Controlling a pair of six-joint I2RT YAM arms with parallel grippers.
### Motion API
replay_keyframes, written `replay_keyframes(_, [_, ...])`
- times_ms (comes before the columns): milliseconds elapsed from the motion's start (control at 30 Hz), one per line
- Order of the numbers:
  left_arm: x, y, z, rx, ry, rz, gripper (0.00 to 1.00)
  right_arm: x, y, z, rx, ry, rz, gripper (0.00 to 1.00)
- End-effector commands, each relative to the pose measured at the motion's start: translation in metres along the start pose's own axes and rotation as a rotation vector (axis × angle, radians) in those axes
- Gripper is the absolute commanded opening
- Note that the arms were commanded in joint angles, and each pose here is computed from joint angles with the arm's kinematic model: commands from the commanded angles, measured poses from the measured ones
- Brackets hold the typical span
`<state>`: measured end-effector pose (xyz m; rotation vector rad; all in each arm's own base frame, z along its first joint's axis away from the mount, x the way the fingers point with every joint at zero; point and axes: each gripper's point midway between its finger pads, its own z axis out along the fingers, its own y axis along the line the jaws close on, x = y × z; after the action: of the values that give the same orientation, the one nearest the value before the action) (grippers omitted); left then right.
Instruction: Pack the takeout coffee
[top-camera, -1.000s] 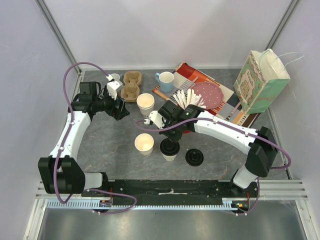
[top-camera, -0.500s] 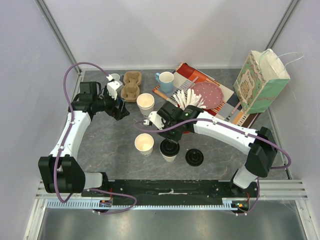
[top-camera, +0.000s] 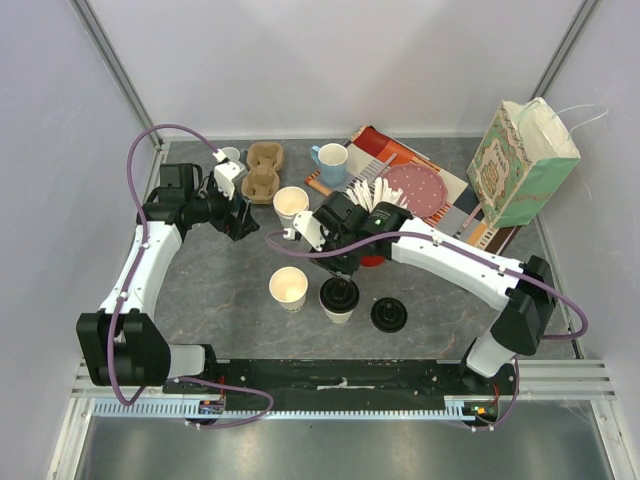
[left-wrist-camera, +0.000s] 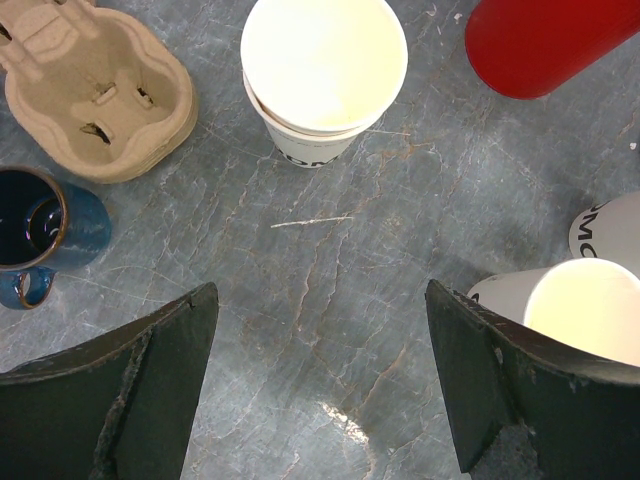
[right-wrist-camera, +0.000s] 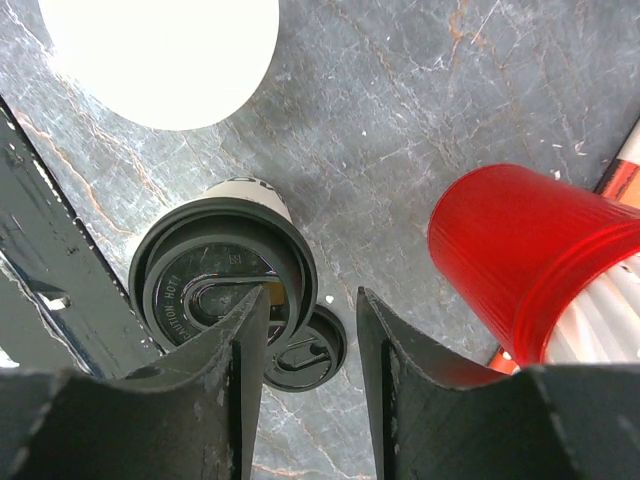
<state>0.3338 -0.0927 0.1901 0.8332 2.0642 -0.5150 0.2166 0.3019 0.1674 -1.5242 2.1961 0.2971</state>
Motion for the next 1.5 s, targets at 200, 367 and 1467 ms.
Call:
replay_keyframes(200, [-0.005,0.0,-0.009,-0.028,-0.013,0.023,0.9,-0.046,0.019,-0.048,-0.038,-0.24,0.038,0.08])
replay_keyframes(367, [0.014,-0.003,-0.009,-0.042,0.029,0.009,0.91,-0.031,0.04,-0.034,-0.071,-0.218,0.051,0.0])
replay_keyframes(1467, [0.015,-0.008,-0.008,-0.02,0.025,0.002,0.9,-0.002,0.059,-0.019,-0.115,-0.201,0.115,0.0])
